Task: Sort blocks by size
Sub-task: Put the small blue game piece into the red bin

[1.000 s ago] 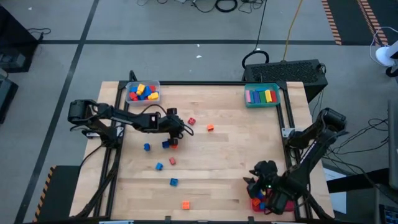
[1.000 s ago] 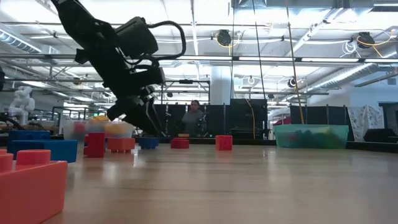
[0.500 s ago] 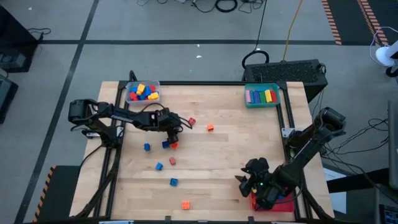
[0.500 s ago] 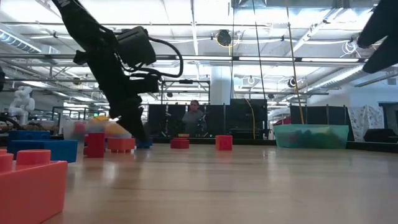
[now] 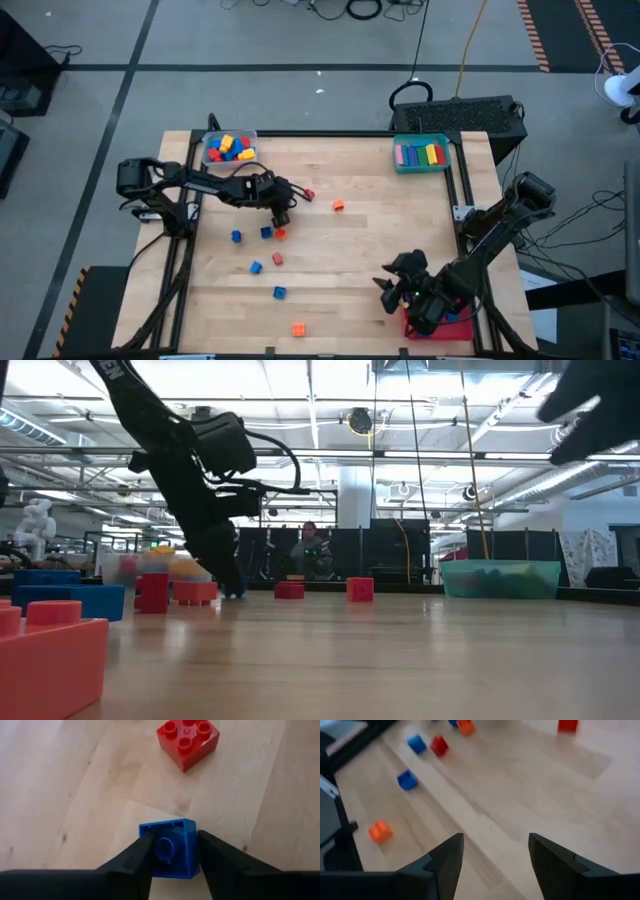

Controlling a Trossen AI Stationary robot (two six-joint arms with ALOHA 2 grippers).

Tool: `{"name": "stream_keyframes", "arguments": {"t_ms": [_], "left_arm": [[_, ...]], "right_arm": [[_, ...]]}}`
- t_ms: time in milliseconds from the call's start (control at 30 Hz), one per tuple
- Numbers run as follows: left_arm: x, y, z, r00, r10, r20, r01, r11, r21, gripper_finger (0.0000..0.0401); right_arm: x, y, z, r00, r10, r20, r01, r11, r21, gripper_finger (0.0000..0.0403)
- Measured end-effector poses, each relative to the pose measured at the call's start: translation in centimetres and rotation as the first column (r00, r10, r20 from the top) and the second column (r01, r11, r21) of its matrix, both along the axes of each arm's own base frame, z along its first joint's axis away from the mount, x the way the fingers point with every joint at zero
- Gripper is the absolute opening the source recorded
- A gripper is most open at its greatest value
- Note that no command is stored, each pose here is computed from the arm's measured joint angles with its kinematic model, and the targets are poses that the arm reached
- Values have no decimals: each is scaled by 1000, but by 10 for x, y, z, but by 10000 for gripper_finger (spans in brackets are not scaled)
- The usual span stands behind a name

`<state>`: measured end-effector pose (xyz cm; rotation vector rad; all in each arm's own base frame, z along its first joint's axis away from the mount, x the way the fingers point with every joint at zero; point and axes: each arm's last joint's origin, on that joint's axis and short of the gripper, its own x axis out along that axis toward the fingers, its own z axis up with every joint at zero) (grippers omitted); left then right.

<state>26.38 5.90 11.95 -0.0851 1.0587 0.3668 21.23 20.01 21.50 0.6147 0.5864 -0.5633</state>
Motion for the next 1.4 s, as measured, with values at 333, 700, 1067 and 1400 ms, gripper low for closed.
{"name": "stream_keyframes", "arguments": {"t_ms": [333,700,1067,1400], "left_arm": [[14,-9,15,945,-193,264,249,948,-198,89],[49,-38,60,723,-390,571,588,781,-211,89],[62,-60,81,641,-448,623,673,719,-174,90],[62,-63,80,642,-452,619,674,717,-176,94]], "right_arm": [[39,-10,-31,976,151,-157,-201,902,-383,208],[102,-28,-33,883,332,-331,-465,533,-706,208],[125,-59,-27,827,326,-457,-555,351,-754,208],[140,-79,-23,767,430,-476,-616,285,-735,208]]}}
